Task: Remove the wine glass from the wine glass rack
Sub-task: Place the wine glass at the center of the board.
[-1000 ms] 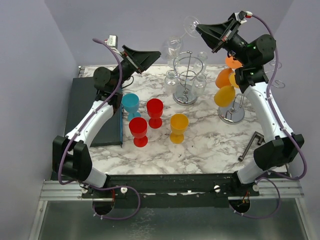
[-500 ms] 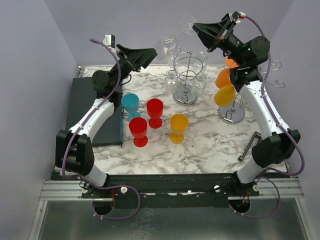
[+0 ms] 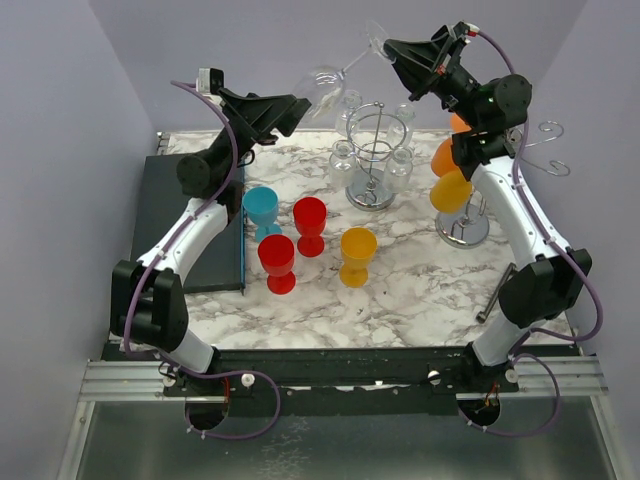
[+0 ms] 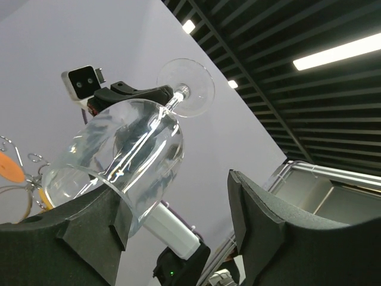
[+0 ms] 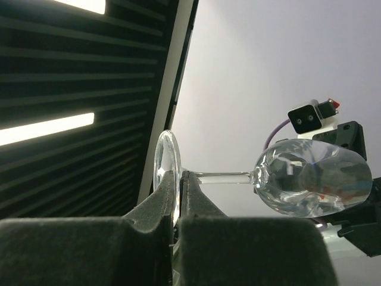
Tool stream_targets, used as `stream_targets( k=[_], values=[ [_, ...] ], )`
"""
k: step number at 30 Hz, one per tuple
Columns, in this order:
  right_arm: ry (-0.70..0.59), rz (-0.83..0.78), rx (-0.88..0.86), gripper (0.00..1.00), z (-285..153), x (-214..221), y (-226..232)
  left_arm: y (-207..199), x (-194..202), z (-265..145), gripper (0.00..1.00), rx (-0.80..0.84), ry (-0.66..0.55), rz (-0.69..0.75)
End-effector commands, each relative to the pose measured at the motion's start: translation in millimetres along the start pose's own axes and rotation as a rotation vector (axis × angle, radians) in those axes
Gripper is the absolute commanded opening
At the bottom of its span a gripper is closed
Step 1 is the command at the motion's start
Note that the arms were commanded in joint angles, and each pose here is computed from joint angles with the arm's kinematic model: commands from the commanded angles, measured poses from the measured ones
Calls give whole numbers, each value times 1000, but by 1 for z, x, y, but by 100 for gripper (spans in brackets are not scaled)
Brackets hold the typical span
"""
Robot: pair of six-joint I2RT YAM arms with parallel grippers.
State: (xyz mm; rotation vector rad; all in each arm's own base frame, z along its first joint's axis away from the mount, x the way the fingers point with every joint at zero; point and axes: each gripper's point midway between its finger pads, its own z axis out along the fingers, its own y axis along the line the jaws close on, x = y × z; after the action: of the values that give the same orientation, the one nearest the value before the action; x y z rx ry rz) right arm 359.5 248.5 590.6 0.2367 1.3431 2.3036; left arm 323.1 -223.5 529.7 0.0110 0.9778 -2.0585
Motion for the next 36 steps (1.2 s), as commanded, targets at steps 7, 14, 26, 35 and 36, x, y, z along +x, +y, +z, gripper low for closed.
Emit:
stream_targets(
  k=[7,14,26,35,36],
  values=[
    [14,-27,3,0,5,5,-10,-96,14,5,48,248,25,28],
    [8,-103,41,1,0,11,-12,-102,18,2,6,252,32,26],
    [-127,-422,324,56,-25,9,-19,-89,32,4,0,-20,80,135],
    [-406,-722,646,98,-84,-23,-9,-66,36,-11,0,-394,131,245],
    [-424,-747,686,100,-91,-26,-8,-63,36,-14,0,-434,144,262]
  ],
)
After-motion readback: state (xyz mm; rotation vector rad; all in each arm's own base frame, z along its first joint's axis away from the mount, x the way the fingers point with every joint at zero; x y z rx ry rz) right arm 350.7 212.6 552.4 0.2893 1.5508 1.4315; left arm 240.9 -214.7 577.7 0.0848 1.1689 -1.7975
